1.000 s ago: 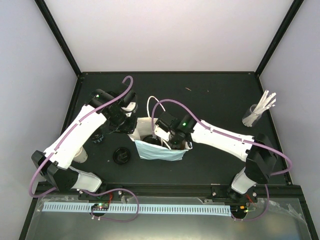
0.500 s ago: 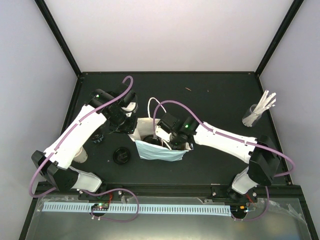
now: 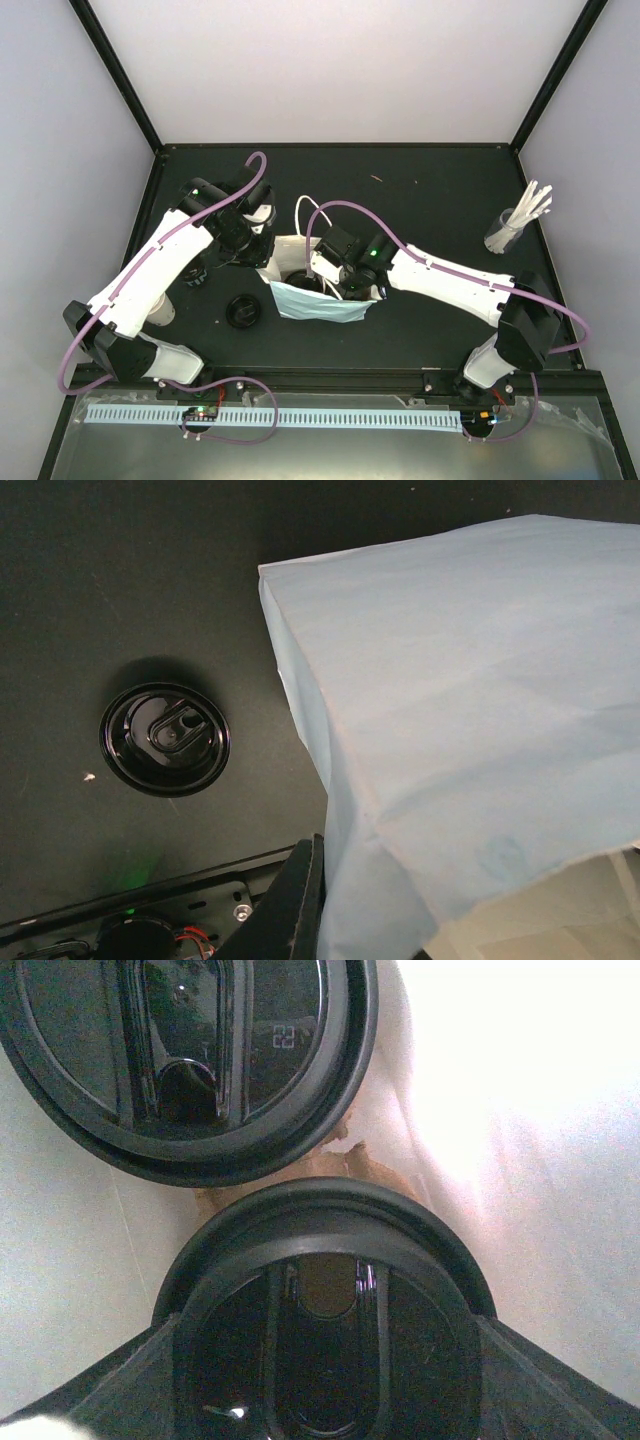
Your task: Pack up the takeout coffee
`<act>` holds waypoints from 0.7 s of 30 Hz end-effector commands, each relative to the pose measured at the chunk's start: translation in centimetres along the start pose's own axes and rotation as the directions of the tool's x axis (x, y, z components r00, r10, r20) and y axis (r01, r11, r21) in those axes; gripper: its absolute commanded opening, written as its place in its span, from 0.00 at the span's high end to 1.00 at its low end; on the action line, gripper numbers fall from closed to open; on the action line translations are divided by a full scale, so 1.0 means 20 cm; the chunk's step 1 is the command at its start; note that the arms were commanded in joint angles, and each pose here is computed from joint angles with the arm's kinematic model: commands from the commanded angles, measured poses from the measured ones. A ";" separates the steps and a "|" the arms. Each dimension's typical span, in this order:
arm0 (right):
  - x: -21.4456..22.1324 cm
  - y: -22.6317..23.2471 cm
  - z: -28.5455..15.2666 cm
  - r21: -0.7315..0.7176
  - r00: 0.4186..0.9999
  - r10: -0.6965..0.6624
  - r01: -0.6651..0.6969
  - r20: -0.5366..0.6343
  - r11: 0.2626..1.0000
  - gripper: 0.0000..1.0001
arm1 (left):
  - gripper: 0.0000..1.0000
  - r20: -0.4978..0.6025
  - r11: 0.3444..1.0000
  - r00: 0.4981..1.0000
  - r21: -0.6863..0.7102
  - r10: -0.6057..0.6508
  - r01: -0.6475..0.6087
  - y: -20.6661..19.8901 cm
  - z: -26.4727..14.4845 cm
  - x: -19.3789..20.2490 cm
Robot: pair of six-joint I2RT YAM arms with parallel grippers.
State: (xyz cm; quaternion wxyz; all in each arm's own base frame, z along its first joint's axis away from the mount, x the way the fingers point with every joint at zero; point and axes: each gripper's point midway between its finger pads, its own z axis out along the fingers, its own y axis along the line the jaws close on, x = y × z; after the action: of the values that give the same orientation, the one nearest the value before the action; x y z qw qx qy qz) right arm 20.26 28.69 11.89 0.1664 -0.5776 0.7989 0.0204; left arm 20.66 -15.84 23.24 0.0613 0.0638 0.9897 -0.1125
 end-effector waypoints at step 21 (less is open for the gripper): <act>0.59 0.09 0.20 -0.060 0.882 -0.067 0.043 -0.466 0.997 0.58 | 0.98 -0.011 0.999 1.000 -0.045 0.003 -0.004 0.05 -0.02 0.00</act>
State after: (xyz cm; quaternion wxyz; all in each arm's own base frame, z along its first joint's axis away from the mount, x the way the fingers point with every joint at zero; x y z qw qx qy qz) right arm 20.28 28.74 11.84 0.1672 -0.5774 0.7989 0.0211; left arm 20.71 -15.82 23.19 0.0611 0.0669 0.9896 -0.1114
